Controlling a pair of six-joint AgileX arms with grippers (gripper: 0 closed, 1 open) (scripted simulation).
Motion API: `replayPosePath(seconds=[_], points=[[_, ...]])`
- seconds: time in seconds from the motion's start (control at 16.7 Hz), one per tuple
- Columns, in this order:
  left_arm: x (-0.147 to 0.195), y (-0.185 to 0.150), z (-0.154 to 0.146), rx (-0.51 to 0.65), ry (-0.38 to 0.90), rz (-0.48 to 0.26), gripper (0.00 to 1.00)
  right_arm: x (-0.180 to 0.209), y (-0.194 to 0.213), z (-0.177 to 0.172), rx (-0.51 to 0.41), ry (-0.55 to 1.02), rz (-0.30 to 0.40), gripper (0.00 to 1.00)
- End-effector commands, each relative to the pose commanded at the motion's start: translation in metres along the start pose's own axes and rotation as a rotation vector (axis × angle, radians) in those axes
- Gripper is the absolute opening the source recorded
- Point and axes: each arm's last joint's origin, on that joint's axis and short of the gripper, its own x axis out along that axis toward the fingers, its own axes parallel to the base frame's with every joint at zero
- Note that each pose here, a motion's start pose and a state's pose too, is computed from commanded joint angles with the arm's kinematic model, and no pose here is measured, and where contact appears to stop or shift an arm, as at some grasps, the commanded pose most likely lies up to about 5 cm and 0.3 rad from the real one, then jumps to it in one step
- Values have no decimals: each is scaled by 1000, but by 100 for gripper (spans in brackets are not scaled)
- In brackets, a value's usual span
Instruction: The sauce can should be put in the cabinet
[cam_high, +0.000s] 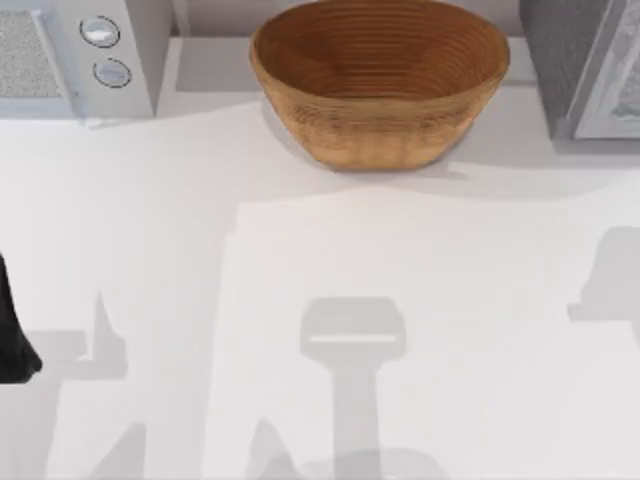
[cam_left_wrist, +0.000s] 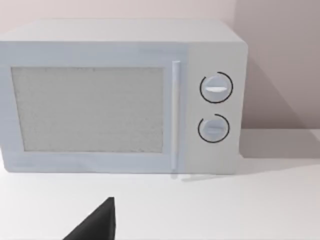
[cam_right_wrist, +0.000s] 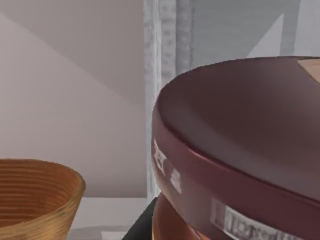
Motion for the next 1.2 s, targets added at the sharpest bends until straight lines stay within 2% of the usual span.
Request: replayPosePath(seconds=[0.42, 1.2], points=[[0, 0, 0, 0, 0, 0, 100, 27, 7, 82, 0, 29, 10, 0], [0, 0, 0, 0, 0, 0, 100, 107, 29, 210, -2, 34, -3, 0]])
